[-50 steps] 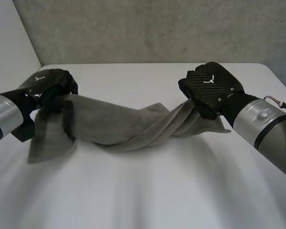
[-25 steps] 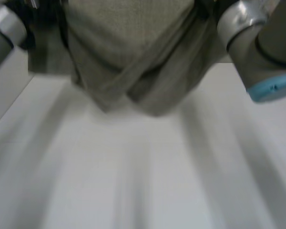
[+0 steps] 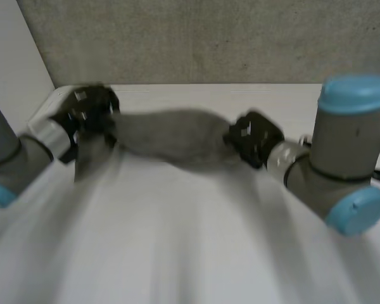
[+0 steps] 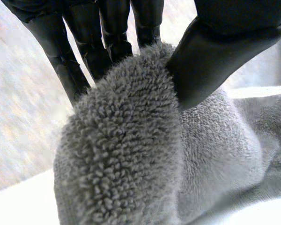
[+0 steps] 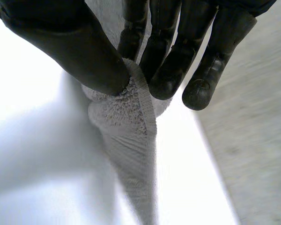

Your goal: Fold the towel.

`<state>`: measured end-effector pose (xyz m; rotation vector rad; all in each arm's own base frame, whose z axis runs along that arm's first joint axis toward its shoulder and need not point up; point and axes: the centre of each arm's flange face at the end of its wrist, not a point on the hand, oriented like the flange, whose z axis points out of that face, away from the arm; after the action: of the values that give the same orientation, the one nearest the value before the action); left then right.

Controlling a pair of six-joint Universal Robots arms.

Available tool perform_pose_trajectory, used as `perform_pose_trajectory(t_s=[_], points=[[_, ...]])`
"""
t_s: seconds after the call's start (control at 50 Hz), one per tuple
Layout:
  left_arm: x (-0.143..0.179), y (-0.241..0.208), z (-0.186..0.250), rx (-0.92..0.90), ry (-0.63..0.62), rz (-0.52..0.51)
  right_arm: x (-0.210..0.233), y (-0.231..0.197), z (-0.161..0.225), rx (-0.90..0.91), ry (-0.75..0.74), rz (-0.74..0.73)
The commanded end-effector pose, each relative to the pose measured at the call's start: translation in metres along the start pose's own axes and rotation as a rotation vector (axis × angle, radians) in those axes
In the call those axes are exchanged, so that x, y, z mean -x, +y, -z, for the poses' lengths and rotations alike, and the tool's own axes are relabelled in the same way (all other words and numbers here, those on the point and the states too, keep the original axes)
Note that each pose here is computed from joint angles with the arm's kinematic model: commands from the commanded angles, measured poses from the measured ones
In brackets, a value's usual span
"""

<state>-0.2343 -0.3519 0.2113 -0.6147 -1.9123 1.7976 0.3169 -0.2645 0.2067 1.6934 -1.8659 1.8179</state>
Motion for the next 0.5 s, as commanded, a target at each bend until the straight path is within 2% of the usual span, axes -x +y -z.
perform_pose_trajectory(t_s=[0.02,0.1,0.14,0.28,0.5], points=[[-0.017,0.052,0.022,0.099,0.064,-0.098,0.024,0.033,0.012,0.081,-0.051,0.034],[-0.018,0.051,0.026,0.101,0.068,-0.184,0.020,0.031,0.017,0.074,-0.037,0.034],[-0.018,0.049,0.027,0.099,0.065,-0.193,0.021,0.030,0.020,0.073,-0.036,0.034],[-0.017,0.042,0.034,0.106,0.055,-0.190,0.032,0.037,0.030,0.100,-0.070,0.027],[-0.035,0.052,0.062,0.174,0.079,-0.155,0.041,0.043,0.052,0.110,-0.112,0.028]])
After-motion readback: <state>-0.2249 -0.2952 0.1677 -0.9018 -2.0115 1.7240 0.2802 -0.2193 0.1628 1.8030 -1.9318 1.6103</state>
